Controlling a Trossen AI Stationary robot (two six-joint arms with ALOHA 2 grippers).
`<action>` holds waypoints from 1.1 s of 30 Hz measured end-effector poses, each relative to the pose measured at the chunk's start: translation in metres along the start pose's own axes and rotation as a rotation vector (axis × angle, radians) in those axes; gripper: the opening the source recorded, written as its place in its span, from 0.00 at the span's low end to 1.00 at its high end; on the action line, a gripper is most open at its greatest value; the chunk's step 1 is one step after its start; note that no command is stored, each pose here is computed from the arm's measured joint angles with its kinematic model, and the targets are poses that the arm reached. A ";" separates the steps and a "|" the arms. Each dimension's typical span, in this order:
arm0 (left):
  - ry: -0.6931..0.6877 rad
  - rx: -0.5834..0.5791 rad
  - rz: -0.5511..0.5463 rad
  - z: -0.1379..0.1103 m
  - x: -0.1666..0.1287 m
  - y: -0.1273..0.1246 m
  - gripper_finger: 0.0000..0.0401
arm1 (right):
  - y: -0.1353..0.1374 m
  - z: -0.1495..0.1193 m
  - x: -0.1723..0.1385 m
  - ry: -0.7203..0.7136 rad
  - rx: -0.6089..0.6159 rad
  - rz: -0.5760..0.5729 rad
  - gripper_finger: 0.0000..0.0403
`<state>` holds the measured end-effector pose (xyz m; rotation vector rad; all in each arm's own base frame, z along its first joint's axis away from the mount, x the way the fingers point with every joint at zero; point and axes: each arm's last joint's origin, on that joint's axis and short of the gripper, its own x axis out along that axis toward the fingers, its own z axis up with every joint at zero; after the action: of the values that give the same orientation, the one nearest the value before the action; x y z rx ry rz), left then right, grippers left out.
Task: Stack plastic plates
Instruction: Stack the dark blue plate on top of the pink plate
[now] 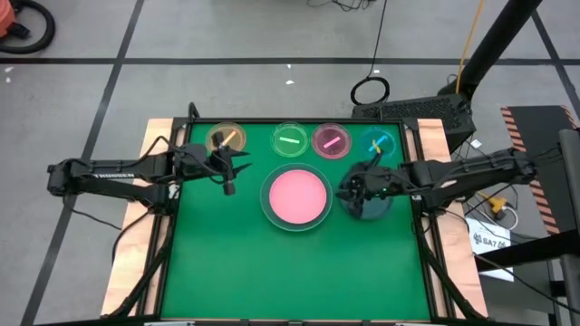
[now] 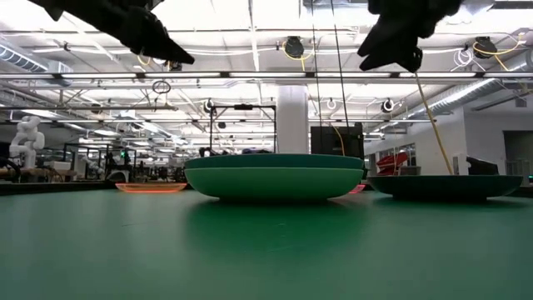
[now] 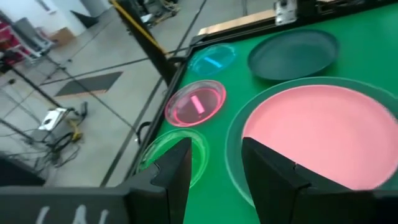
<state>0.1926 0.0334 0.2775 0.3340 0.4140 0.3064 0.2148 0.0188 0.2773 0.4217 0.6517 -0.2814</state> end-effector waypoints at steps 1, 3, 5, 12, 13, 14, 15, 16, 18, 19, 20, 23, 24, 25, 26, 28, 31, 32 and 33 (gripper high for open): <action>0.003 0.007 0.009 0.000 0.000 0.000 0.37 | 0.001 0.003 0.001 0.021 -0.004 -0.031 0.35; 0.008 0.014 0.019 0.000 0.000 0.001 0.37 | 0.001 0.005 0.004 0.100 -0.006 -0.105 0.35; 0.017 0.016 0.028 -0.001 0.000 0.001 0.37 | 0.000 0.005 0.007 0.207 -0.001 -0.173 0.35; 0.068 0.001 0.017 -0.006 0.000 -0.001 0.37 | -0.004 -0.025 0.014 0.714 -0.226 -0.215 0.35; 0.075 -0.004 0.015 -0.007 0.000 -0.001 0.37 | -0.005 -0.030 0.014 0.764 -0.249 -0.224 0.35; 0.079 -0.005 0.014 -0.007 0.000 -0.001 0.37 | -0.005 -0.033 0.014 0.794 -0.271 -0.231 0.35; 0.080 -0.008 0.014 -0.007 0.000 -0.001 0.37 | -0.005 -0.036 0.015 0.808 -0.286 -0.233 0.35; 0.082 -0.009 0.013 -0.007 0.000 -0.001 0.37 | -0.005 -0.039 0.016 0.810 -0.299 -0.226 0.35; 0.086 -0.009 0.012 -0.008 0.000 -0.001 0.37 | -0.003 -0.042 0.019 0.789 -0.321 -0.202 0.35; 0.087 -0.010 0.012 -0.008 0.000 -0.001 0.37 | -0.002 -0.043 0.021 0.780 -0.329 -0.191 0.35; 0.087 -0.010 0.012 -0.008 0.000 -0.001 0.37 | -0.001 -0.044 0.022 0.771 -0.338 -0.182 0.35; 0.089 -0.010 0.011 -0.008 0.000 -0.001 0.37 | 0.000 -0.051 0.028 0.746 -0.352 -0.159 0.35; 0.091 -0.009 0.010 -0.008 0.000 -0.002 0.37 | 0.000 -0.055 0.030 0.743 -0.354 -0.156 0.35; 0.093 -0.008 0.010 -0.008 0.000 -0.002 0.37 | -0.001 -0.059 0.031 0.747 -0.354 -0.156 0.35; 0.094 -0.008 0.010 -0.008 0.000 -0.002 0.37 | -0.003 -0.064 0.033 0.756 -0.353 -0.160 0.35; 0.095 -0.008 0.009 -0.009 0.000 -0.002 0.37 | -0.006 -0.073 0.035 0.773 -0.351 -0.170 0.35; 0.098 -0.007 0.008 -0.009 0.000 -0.002 0.37 | -0.010 -0.086 0.038 0.786 -0.348 -0.179 0.35; 0.098 -0.007 0.008 -0.009 0.000 -0.002 0.37 | -0.011 -0.090 0.040 0.784 -0.347 -0.179 0.35; 0.098 -0.007 0.008 -0.009 0.000 -0.002 0.37 | -0.012 -0.093 0.041 0.784 -0.347 -0.176 0.35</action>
<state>0.1888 0.0339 0.2693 0.3142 0.5080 0.3332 0.1928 0.0466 0.1813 0.1245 1.4854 -0.1563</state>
